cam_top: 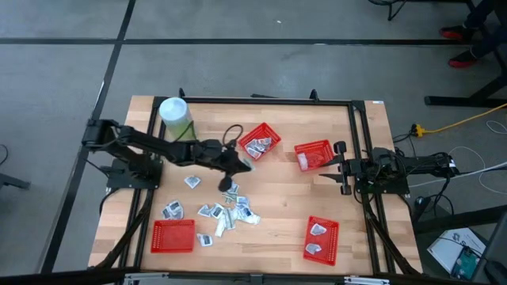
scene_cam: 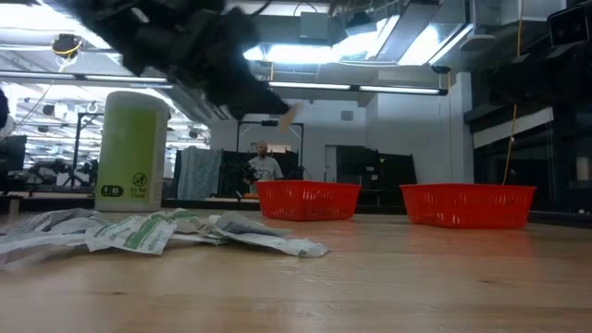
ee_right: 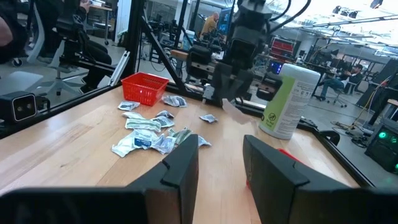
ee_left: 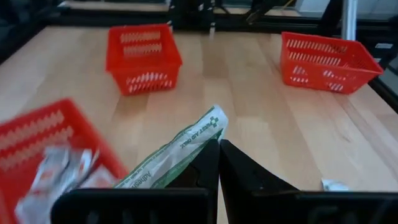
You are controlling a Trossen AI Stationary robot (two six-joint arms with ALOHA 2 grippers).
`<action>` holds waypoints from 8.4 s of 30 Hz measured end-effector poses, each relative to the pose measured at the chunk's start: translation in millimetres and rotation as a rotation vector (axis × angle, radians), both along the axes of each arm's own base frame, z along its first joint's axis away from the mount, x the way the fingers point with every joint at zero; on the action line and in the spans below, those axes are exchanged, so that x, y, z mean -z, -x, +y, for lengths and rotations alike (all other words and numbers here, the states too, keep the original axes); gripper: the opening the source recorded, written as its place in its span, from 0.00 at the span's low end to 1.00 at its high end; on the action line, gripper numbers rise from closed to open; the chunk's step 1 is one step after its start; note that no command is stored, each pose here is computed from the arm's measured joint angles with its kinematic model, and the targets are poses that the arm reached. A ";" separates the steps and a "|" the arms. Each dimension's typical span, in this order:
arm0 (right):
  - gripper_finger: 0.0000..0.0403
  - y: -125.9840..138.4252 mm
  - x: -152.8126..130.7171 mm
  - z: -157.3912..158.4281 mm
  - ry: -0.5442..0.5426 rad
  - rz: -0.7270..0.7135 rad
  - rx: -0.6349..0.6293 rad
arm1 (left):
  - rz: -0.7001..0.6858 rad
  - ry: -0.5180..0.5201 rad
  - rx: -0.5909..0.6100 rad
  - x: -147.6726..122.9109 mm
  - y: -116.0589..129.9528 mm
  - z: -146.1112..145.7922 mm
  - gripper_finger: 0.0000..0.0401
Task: Pick & Place First Aid Supplies
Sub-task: Put the green bandage into the red container, then adjust the red container, then put the gray towelette pad into the red container
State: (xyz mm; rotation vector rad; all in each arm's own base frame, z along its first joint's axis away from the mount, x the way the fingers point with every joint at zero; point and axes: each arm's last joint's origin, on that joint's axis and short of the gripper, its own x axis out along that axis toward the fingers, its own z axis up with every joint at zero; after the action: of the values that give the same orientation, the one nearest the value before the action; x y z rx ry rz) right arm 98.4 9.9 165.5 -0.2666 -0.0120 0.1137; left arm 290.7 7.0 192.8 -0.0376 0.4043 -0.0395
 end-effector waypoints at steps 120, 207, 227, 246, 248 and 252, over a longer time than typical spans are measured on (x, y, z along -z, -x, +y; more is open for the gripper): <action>0.31 0.0 0.0 0.0 0.000 0.000 0.000 | 0.265 -0.411 0.033 -4.0 -230.9 49.9 0.22; 0.31 0.0 0.0 0.0 0.000 0.000 0.001 | 0.232 -0.310 0.199 -40.0 -139.8 -31.6 0.08; 0.31 0.0 0.0 0.0 0.000 0.000 0.000 | 0.237 -0.352 -0.035 -18.4 -26.9 -32.0 0.08; 0.31 0.6 -4.9 -9.7 0.064 -0.046 0.338 | 0.312 -0.383 -0.107 14.2 -0.6 -35.4 0.08; 0.31 2.7 -5.7 -15.6 0.136 -0.031 0.555 | 0.313 -0.407 -0.123 14.0 -0.5 -34.5 0.08; 0.31 7.8 -5.4 -23.1 0.181 0.015 0.868 | 0.316 -0.433 -0.163 13.6 -0.5 -31.9 0.08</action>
State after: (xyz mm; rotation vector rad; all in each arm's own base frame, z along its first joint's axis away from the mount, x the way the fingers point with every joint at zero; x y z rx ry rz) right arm 90.6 -13.2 170.9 -0.4309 0.1289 -0.7489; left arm 291.2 -24.9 179.2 0.3542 0.7166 0.2178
